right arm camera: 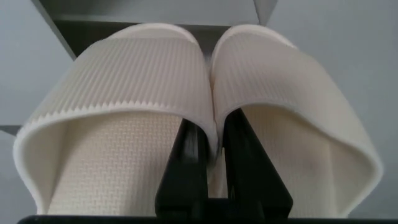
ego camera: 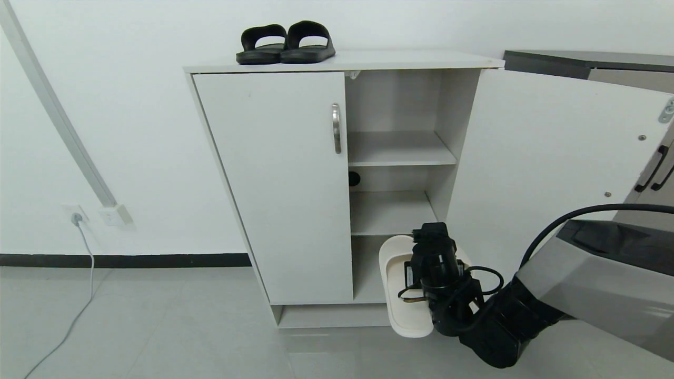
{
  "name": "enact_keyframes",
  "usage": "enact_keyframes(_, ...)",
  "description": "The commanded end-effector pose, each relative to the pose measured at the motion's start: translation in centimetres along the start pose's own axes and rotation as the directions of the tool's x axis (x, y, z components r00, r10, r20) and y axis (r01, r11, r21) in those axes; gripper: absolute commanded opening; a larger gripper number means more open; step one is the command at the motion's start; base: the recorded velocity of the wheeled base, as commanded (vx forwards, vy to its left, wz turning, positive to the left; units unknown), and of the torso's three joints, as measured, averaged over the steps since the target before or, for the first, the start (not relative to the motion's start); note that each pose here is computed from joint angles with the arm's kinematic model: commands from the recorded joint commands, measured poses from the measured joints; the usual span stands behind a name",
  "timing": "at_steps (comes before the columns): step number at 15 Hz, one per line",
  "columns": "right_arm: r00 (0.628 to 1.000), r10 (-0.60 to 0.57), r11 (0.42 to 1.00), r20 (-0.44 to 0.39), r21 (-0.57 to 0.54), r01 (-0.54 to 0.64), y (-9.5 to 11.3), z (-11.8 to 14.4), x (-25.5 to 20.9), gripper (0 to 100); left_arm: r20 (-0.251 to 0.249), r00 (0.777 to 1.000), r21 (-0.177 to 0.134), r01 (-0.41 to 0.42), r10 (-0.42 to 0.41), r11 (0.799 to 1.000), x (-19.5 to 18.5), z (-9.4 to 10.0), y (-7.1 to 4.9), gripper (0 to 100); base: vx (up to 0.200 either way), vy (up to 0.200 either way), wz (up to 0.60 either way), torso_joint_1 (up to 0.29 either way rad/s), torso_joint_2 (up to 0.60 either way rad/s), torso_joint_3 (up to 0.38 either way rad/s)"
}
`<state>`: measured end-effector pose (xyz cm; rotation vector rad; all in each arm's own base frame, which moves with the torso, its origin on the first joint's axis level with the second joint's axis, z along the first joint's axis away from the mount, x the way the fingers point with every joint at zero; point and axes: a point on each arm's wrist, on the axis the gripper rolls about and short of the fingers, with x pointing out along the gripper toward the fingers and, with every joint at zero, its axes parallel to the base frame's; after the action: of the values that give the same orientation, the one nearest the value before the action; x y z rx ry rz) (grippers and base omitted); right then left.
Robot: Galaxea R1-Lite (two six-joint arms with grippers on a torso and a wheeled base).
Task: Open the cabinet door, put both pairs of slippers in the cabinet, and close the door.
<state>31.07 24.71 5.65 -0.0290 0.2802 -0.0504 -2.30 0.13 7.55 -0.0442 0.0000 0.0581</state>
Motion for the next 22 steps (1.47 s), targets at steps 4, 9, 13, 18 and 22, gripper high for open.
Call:
enact_keyframes(4, 0.992, 0.128, 0.992, 0.006, -0.005, -0.128, 1.8, -0.7, -0.6, 0, -0.002, 1.0, -0.028, 0.0, 0.0, 1.0, 0.0, 0.0, 0.0, 0, 0.0, 0.0, 0.0, 0.0, 0.0, 0.0)
enact_keyframes(9, 0.987, 0.161, 0.987, 0.018, -0.003, -0.161, 3.1, -1.1, 0.4, 0, 0.0, 1.0, -0.031, 0.0, 0.0, 1.0, 0.0, 0.0, 0.0, 0, 0.0, 0.0, 0.0, 0.0, 0.0, 0.0)
enact_keyframes(13, 0.988, 0.155, 0.988, 0.009, -0.009, -0.155, 3.1, -1.6, 0.8, 0, 0.0, 1.0, -0.031, 0.0, 0.0, 1.0, 0.0, 0.0, 0.0, 0, 0.0, 0.0, 0.0, 0.0, 0.0, 0.0)
enact_keyframes(18, 0.991, 0.135, 0.991, 0.009, -0.012, -0.135, 2.9, -1.6, 1.0, 0, 0.0, 1.0, -0.031, 0.001, -0.001, 1.0, 0.0, 0.0, 0.0, 0, 0.0, 0.0, 0.0, 0.0, 0.0, 0.0)
enact_keyframes(22, 0.992, 0.125, 0.992, 0.003, -0.015, -0.125, 2.7, -1.9, 1.3, 0, 0.0, 1.0, -0.031, 0.001, -0.001, 1.0, 0.0, 0.0, 0.0, 0, 0.0, 0.0, 0.0, -0.001, 0.0, -0.113)
